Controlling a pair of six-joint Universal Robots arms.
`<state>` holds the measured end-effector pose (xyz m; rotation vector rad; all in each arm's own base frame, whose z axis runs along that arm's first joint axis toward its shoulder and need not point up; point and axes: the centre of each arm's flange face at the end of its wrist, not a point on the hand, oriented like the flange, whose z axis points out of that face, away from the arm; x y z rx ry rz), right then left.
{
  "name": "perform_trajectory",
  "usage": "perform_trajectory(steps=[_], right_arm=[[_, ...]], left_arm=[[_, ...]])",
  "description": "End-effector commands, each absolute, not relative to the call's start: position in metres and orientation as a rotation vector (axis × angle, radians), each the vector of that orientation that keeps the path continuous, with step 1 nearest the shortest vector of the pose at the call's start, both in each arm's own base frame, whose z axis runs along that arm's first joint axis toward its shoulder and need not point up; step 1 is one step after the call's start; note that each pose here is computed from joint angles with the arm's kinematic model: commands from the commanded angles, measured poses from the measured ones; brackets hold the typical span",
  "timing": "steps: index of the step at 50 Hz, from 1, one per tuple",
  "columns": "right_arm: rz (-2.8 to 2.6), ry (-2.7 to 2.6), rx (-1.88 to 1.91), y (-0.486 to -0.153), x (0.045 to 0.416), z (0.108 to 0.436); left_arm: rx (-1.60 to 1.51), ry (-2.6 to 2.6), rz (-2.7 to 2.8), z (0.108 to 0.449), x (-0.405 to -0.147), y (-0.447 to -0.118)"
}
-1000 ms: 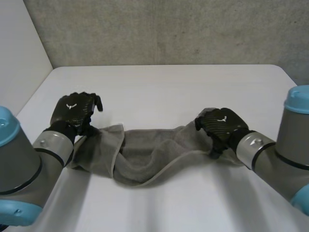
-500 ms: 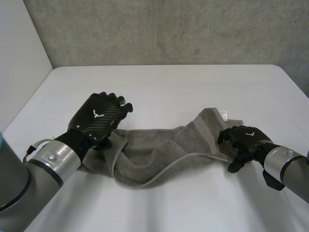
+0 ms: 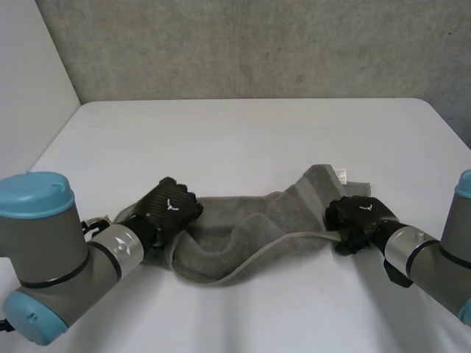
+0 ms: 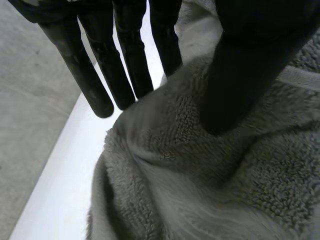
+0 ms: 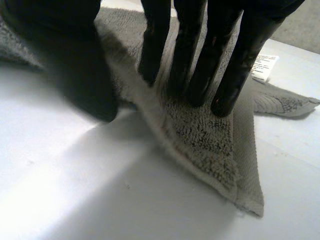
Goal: Fold the towel.
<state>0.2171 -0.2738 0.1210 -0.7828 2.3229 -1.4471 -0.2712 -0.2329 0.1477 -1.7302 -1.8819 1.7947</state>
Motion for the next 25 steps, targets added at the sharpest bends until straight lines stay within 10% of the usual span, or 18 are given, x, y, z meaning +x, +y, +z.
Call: perform_trajectory(steps=[1, 13, 25], right_arm=[[-1.513, 2.293, -0.792, -0.281, 0.216, 0.127], [-2.028, 2.034, -1.050, -0.295, 0.217, 0.254], [-1.846, 2.387, -1.622, -0.292, 0.198, 0.250]], left_arm=[[-1.733, -1.886, 1.792, 0.149, -0.272, -0.236], [-1.479, -1.785, 2.146, 0.234, -0.272, -0.250], [-0.911, -2.072, 2.117, 0.250, -0.229, -0.272]])
